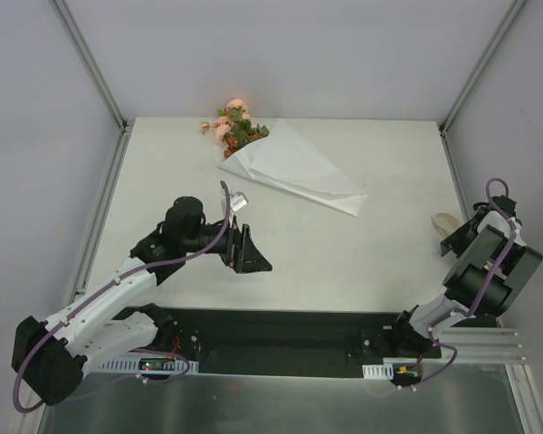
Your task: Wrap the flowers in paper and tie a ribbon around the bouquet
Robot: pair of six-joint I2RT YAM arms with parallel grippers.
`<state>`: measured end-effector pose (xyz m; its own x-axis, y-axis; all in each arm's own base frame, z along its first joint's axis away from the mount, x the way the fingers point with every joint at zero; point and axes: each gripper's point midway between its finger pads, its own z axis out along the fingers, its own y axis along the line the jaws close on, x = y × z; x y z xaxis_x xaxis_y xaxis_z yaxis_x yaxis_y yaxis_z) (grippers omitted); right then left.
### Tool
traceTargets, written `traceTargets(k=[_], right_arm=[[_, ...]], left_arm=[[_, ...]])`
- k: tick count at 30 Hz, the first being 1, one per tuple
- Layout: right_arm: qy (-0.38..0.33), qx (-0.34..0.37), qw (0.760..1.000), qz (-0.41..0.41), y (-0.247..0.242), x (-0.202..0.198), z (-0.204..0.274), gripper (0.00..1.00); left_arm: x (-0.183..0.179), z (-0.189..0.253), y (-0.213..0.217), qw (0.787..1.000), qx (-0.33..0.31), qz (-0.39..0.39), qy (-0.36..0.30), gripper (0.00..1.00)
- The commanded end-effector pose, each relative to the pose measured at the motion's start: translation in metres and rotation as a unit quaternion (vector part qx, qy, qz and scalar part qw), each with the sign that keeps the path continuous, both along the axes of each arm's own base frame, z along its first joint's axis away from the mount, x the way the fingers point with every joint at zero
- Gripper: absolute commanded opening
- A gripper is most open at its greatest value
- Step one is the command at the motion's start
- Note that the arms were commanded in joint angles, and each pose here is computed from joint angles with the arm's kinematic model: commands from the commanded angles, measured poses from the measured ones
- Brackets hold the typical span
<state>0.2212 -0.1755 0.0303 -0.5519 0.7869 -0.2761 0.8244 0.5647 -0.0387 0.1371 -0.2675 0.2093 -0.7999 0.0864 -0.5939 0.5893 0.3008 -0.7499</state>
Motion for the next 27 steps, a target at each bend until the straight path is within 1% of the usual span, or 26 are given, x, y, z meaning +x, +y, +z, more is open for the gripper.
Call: traceTargets(k=[1,2,3,5,6,7,8,9,11,12,13,14,15,16,17,18,19,20,21,22,23,24,25,26,27], right_arm=[[-0.017,0.018,1.0,0.017,-0.003,0.017,0.001,0.58],[-0.021,0.023,0.999,0.02,-0.001,0.018,0.0,0.53],[-0.028,0.023,0.999,0.024,0.002,0.021,0.002,0.41],[-0.026,0.023,0.999,0.037,0.01,0.023,0.004,0.25],[-0.029,0.029,0.998,0.051,0.018,0.027,0.006,0.06],[-0.041,0.034,0.997,0.06,0.028,0.032,0.013,0.01],[-0.056,0.04,0.994,0.079,0.042,0.04,0.018,0.01],[-0.068,0.055,0.988,0.128,0.075,0.053,0.024,0.01],[-0.093,0.064,0.982,0.154,0.114,0.063,0.042,0.01],[-0.107,0.092,0.969,0.205,0.163,0.072,0.048,0.01],[-0.12,0.11,0.961,0.224,0.192,0.076,0.053,0.01],[-0.168,0.135,0.954,0.21,0.223,0.093,0.065,0.01],[-0.193,0.173,0.927,0.27,0.286,0.093,0.073,0.01],[-0.217,0.187,0.914,0.288,0.321,0.095,0.076,0.01],[-0.264,0.216,0.9,0.273,0.362,0.114,0.088,0.01],[-0.273,0.222,0.881,0.316,0.416,0.103,0.091,0.01],[-0.304,0.234,0.865,0.322,0.451,0.114,0.118,0.01],[-0.311,0.243,0.86,0.324,0.481,0.116,0.126,0.01],[-0.3,0.22,0.86,0.348,0.517,0.108,0.107,0.01],[-0.304,0.214,0.855,0.362,0.539,0.108,0.105,0.01],[-0.341,0.231,0.833,0.369,0.571,0.119,0.136,0.01],[-0.317,0.247,0.826,0.395,0.602,0.107,0.113,0.01],[-0.325,0.269,0.812,0.402,0.621,0.108,0.122,0.04],[-0.332,0.287,0.801,0.407,0.636,0.11,0.132,0.18],[-0.317,0.305,0.793,0.421,0.643,0.103,0.127,0.28]], left_arm=[[-0.015,-0.002,0.017,0.999,0.021,-0.015,-0.024,0.92],[-0.014,0.003,0.021,0.999,0.02,-0.009,-0.037,0.92],[-0.013,0.002,0.024,0.999,0.026,-0.001,-0.04,0.92],[-0.01,0.004,0.03,0.998,0.031,0.016,-0.045,0.92],[-0.006,0.003,0.032,0.998,0.034,0.028,-0.046,0.92],[-0.004,0.003,0.034,0.998,0.036,0.035,-0.044,0.92],[-0.001,0.004,0.035,0.997,0.037,0.045,-0.042,0.92],[0.008,0.004,0.04,0.996,0.043,0.071,-0.043,0.92],[0.018,0.005,0.046,0.993,0.048,0.099,-0.036,0.91],[0.026,0.006,0.052,0.991,0.051,0.121,-0.034,0.91],[0.033,0.006,0.057,0.987,0.056,0.143,-0.034,0.91],[0.038,0.007,0.061,0.985,0.058,0.158,-0.032,0.91],[0.045,0.007,0.068,0.982,0.061,0.179,-0.028,0.91],[0.051,0.005,0.073,0.977,0.068,0.199,-0.025,0.91],[0.056,0.006,0.077,0.975,0.069,0.211,-0.024,0.91],[0.06,0.005,0.082,0.971,0.073,0.227,-0.019,0.91],[0.067,0.005,0.091,0.965,0.077,0.249,-0.014,0.91],[0.074,0.005,0.1,0.957,0.083,0.278,-0.013,0.91],[0.078,0.003,0.106,0.951,0.092,0.296,-0.01,0.91],[0.078,0.0,0.113,0.944,0.105,0.313,-0.002,0.92],[0.084,-0.003,0.124,0.93,0.121,0.346,-0.006,0.94],[0.084,-0.004,0.129,0.925,0.128,0.358,-0.007,0.95],[0.081,-0.006,0.136,0.917,0.142,0.373,-0.002,0.96],[0.081,-0.008,0.142,0.909,0.15,0.389,0.004,0.98],[0.084,-0.011,0.152,0.894,0.165,0.416,0.003,0.99]])
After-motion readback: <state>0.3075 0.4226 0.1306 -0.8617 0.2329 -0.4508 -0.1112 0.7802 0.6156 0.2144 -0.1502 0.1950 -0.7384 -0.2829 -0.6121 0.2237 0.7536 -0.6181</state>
